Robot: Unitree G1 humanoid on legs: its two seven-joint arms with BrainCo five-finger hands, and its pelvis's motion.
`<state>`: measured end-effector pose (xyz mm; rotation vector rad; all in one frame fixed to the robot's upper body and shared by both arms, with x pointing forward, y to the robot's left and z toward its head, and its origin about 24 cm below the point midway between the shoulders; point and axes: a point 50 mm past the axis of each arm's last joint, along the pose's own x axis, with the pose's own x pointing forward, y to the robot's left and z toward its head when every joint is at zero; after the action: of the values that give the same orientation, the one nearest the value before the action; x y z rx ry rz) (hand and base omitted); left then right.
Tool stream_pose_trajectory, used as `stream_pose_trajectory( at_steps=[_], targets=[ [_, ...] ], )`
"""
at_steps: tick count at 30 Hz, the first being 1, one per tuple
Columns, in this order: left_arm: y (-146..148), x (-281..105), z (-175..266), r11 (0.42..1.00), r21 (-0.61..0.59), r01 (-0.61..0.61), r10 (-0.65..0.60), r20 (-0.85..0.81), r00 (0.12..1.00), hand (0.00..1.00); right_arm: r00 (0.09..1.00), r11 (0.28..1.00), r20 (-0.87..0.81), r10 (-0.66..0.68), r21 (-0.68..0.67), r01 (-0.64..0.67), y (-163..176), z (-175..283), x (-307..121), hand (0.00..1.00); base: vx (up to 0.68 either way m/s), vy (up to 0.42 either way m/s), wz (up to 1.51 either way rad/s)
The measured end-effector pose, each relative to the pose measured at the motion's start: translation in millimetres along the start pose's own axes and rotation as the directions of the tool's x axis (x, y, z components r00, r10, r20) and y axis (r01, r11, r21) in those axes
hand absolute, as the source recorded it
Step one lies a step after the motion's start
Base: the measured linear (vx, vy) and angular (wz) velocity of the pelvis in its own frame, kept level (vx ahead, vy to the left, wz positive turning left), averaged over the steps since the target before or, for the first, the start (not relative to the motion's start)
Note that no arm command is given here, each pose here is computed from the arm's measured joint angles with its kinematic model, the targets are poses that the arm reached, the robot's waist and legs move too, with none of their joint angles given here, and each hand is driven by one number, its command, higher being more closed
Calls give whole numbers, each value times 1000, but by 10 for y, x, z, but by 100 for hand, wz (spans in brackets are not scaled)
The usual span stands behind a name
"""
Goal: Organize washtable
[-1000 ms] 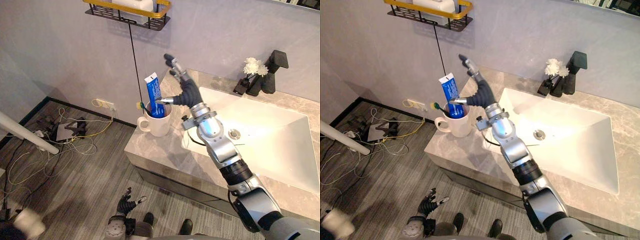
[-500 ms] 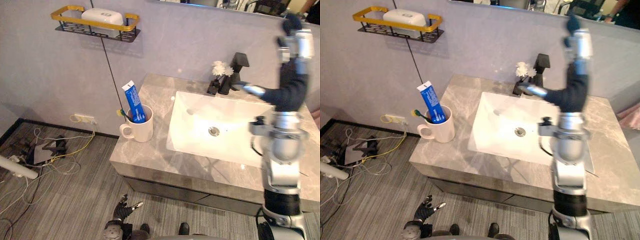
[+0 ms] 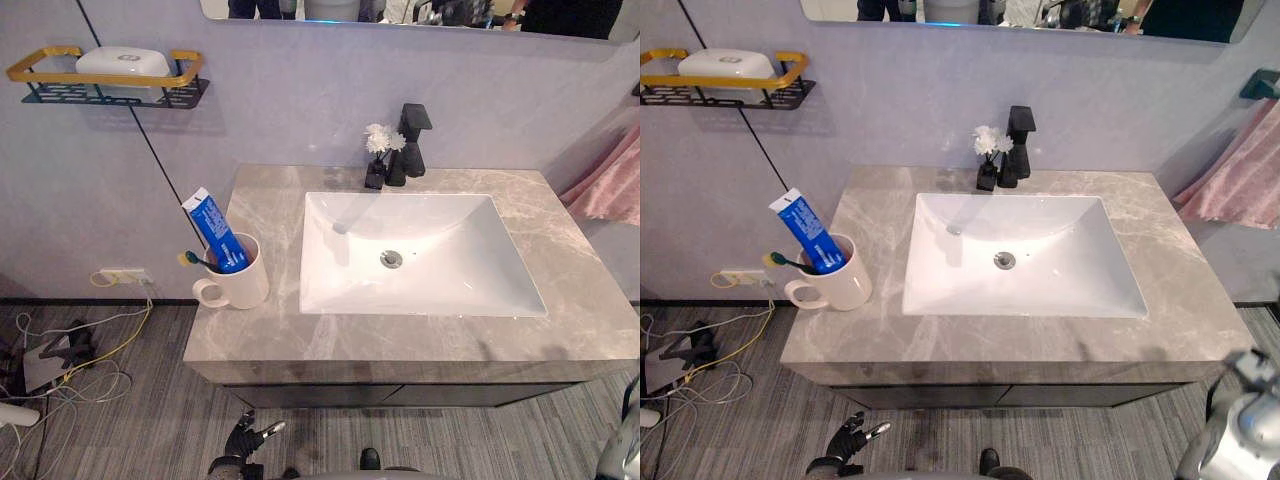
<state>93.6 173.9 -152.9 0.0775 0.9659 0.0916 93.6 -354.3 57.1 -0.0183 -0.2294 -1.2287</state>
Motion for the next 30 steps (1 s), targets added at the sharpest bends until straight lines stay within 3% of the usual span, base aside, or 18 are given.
stream_pose_trajectory(
  at_steps=[4, 9, 12, 14, 20, 26, 30],
  targets=[
    [-88, -18, -12, 997, -81, -2, 2, -1, 1000, 0, 979, 999, -198, -44, -38, 37, -181, -343, -305, 0, 48, 3, -10],
    [-54, -20, -16, 989, -145, -37, 35, -13, 999, 0, 870, 995, -491, 37, -59, -75, -166, -902, -679, 0, 0, 0, 0],
    [-59, -16, -3, 987, -156, -39, 38, -10, 999, 0, 746, 985, -664, 54, -87, -149, -246, -1241, -982, 0, 19, -31, 3],
    [-66, -20, -20, 987, -157, -39, 36, -16, 999, 0, 605, 969, -795, 49, -108, -221, -362, -1481, -1281, 0, 35, -10, 6],
    [-39, -20, -75, 991, -131, -38, 34, -39, 999, 0, 431, 924, -900, 60, -114, -366, -480, -1670, -1638, 0, 5, 0, -2],
    [-33, -2, -51, 996, -89, -23, 20, -30, 999, 0, 320, 837, -940, 120, -78, -541, -372, -1764, -1823, 0, -29, 2, 15],
    [-37, 13, -17, 999, -43, -9, 8, -18, 1000, 0, 295, 790, -942, 157, -60, -611, -257, -1790, -1836, 0, -41, -9, 13]
  ],
)
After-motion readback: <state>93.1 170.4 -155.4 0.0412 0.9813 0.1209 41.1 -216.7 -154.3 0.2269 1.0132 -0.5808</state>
